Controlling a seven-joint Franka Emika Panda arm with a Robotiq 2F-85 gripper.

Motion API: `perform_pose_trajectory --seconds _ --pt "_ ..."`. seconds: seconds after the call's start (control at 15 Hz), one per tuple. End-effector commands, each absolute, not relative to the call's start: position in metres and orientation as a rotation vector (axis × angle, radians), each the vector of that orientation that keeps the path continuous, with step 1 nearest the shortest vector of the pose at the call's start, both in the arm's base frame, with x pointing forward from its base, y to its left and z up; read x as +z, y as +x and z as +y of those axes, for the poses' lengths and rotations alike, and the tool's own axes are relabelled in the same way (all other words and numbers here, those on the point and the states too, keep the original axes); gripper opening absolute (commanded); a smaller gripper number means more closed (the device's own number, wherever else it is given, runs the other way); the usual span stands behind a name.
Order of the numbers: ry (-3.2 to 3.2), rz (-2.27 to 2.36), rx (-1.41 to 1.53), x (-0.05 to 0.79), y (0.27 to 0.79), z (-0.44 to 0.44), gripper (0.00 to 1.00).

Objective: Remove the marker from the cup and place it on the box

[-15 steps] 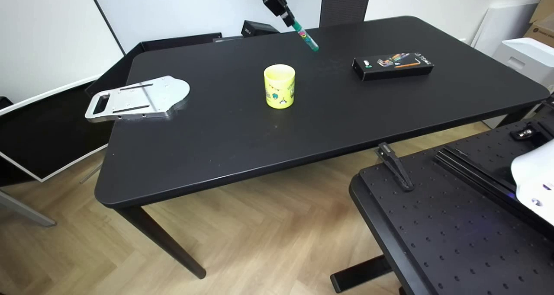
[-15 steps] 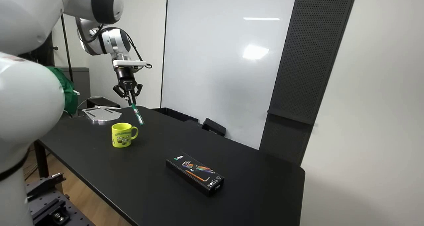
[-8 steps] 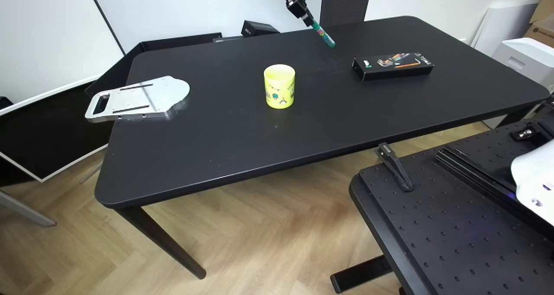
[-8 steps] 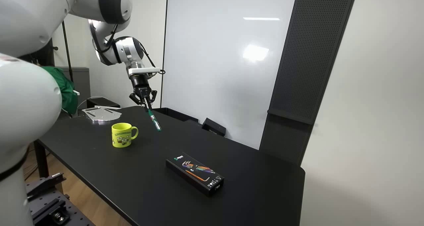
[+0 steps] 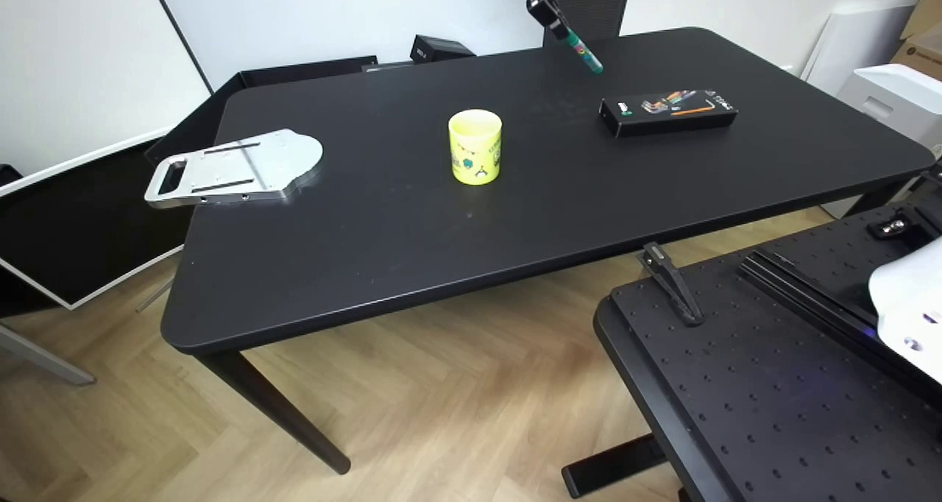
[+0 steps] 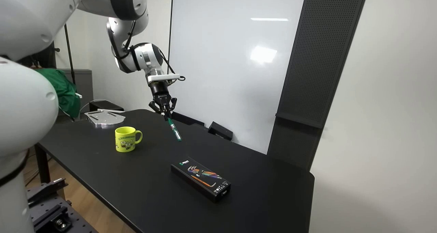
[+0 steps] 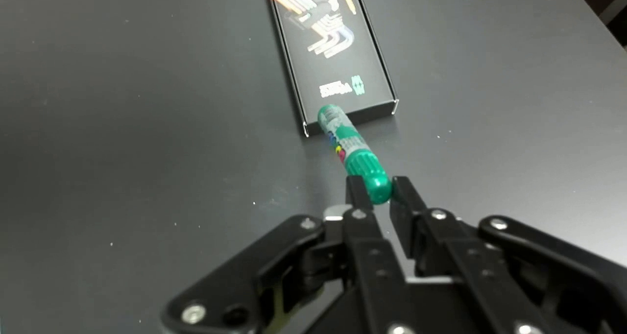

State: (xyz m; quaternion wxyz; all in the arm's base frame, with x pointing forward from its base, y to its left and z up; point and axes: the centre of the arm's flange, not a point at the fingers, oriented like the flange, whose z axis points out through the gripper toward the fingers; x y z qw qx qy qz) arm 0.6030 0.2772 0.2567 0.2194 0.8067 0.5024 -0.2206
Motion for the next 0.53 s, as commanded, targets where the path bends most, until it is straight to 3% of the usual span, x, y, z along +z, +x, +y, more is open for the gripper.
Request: perform_pose_trajectory --seconds 0.0,0.47 --pt "2.234 1.321 -0.589 0.261 0.594 0.230 0.04" --pt "2.289 1.232 -0.598 0.244 0.599 0.167 0.04"
